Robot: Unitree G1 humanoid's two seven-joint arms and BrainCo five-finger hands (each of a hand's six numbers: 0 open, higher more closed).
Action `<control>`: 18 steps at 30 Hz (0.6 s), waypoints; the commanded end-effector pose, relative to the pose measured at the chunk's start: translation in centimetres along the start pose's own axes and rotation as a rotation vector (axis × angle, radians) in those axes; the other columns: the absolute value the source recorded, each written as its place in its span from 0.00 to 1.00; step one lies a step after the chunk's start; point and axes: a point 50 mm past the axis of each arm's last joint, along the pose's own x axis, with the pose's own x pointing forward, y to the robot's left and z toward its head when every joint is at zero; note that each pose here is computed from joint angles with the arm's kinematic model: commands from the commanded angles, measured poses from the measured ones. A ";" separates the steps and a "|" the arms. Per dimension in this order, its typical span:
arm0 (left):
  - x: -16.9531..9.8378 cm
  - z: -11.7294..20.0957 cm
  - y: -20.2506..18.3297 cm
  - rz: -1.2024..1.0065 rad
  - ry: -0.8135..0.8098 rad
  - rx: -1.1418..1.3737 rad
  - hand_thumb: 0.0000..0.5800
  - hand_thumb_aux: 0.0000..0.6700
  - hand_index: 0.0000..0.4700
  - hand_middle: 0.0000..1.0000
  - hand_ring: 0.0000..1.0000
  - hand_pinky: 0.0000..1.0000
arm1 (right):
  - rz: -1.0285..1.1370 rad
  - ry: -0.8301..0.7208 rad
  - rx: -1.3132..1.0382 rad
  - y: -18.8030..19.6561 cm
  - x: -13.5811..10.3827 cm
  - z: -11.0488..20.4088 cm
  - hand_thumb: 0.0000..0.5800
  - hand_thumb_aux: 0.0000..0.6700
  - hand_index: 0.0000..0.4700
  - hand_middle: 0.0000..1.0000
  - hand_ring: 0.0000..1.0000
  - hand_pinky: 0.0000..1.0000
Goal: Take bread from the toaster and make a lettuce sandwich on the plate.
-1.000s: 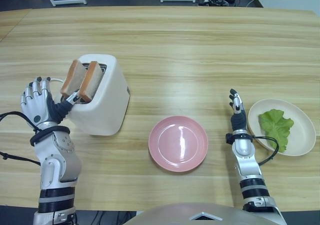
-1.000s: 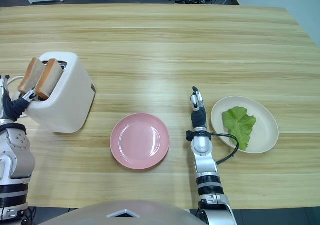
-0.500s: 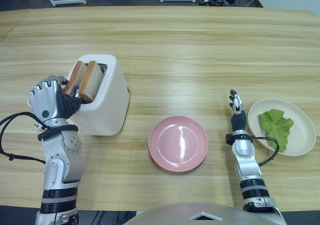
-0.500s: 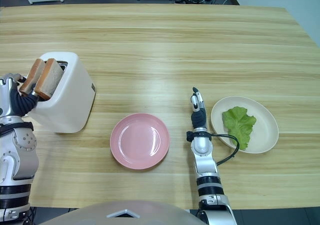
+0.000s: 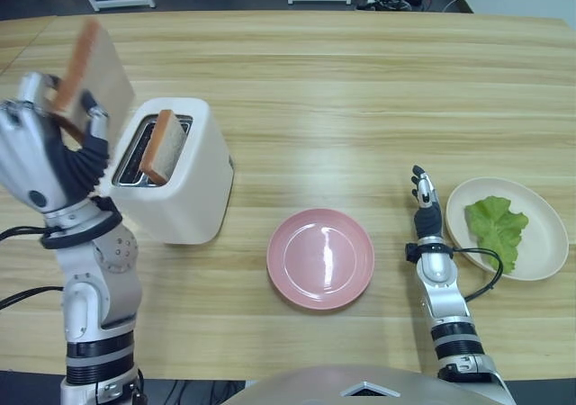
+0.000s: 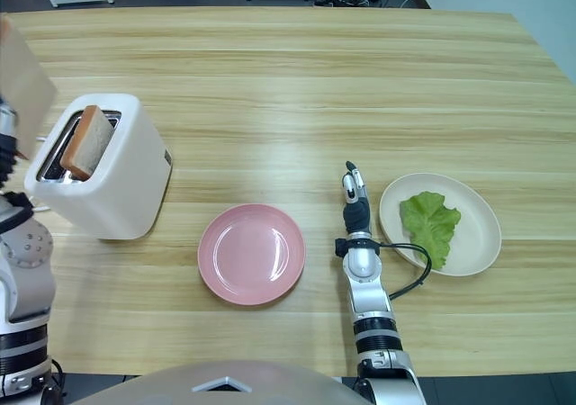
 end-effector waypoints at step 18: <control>-14.1 12.0 -7.9 -1.489 0.248 -1.307 1.00 1.00 1.00 1.00 1.00 1.00 | 0.000 0.029 -0.001 -0.3 -0.1 -0.4 0.00 0.00 0.00 0.00 0.00 0.00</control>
